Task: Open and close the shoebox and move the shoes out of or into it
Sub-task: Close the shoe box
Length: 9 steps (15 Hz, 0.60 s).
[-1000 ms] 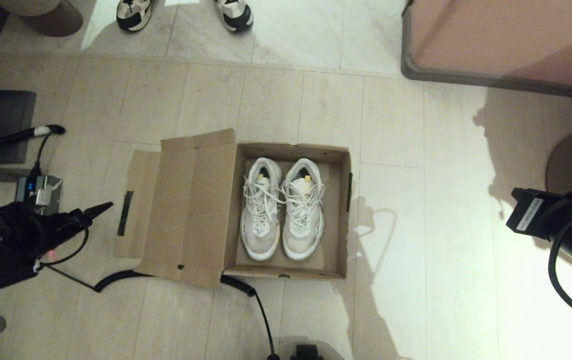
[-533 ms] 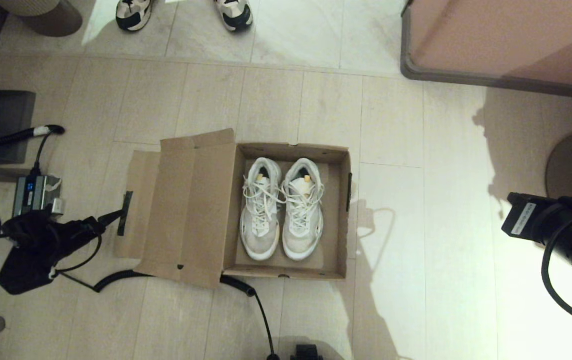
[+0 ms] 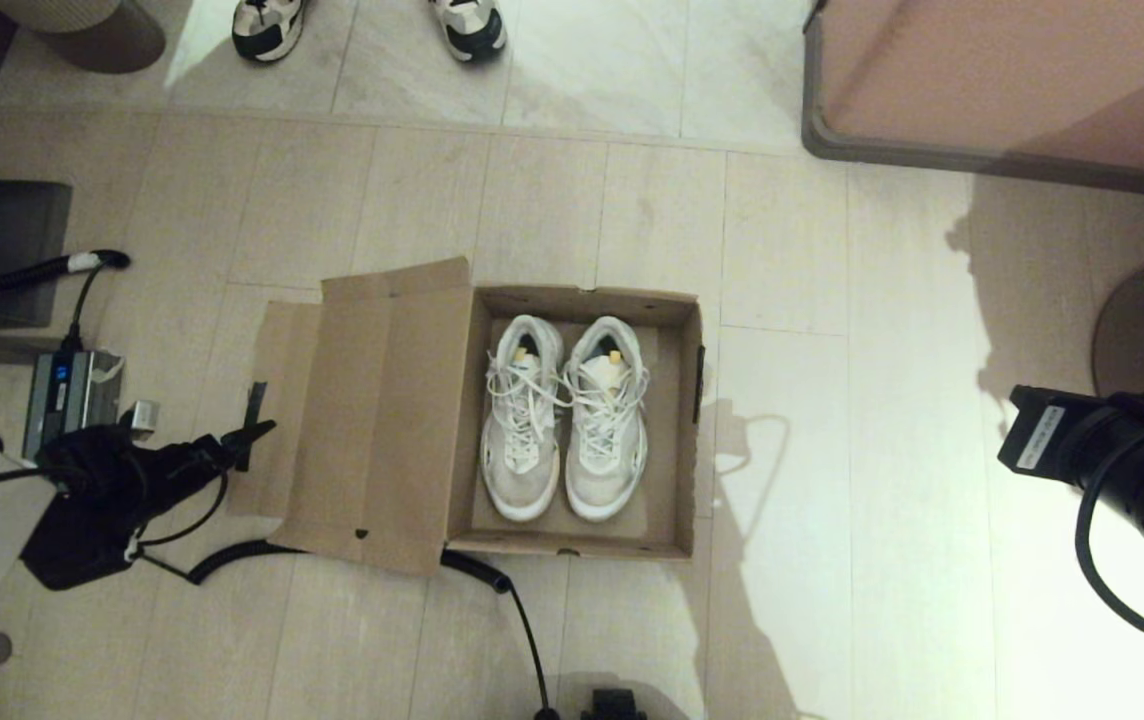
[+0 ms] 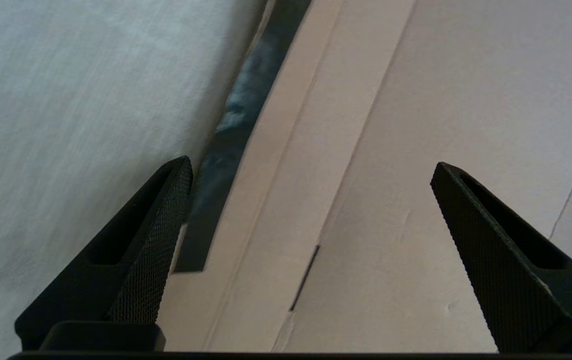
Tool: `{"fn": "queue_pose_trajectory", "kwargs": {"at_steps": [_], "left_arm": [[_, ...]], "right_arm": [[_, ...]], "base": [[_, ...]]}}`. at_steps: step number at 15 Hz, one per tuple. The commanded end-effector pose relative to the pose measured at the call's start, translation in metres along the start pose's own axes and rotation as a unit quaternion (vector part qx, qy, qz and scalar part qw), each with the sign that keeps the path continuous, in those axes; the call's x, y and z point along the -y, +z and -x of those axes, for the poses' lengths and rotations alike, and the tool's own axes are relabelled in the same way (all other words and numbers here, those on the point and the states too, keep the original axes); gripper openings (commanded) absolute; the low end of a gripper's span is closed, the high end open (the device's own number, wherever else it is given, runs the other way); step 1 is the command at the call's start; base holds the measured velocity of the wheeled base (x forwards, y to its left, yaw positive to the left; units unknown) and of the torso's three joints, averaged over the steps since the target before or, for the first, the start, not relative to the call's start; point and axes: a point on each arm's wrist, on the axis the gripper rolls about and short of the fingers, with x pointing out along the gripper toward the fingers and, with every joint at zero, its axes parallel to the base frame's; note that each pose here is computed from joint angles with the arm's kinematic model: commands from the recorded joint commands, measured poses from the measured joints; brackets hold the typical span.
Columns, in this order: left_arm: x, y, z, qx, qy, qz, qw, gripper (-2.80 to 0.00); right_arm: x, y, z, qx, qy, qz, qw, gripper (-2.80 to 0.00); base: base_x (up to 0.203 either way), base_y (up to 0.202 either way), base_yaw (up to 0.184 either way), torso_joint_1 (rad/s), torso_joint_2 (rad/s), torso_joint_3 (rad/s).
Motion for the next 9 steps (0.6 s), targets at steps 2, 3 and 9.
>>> {"fn": "queue_pose_trajectory", "kwargs": {"at_steps": [2,3,9], "left_arm": [[0.0022,-0.0033,-0.0027,-0.002,-0.006,0.000,1.0000,0.00],[0.0022,-0.0041,-0.0031,-0.003,-0.006,0.000,1.0000,0.00],[0.0040,-0.0005,0.0001,0.004,-0.007,-0.004,1.0000,0.00]], "right_arm": [[-0.0003,0.0007,-0.0007,0.002,-0.002,-0.001,1.000,-2.80],[-0.0004,0.0008,-0.0007,0.002,-0.001,-0.001,1.000,-2.80],[-0.0021,0.0004,-0.0029,0.000,-0.001,0.002,1.000,-2.80]], "base": [[0.000,0.000,0.000,0.000,0.00,0.000],[0.000,0.000,0.000,0.000,0.00,0.000],[0.000,0.000,0.000,0.000,0.00,0.000]]}}
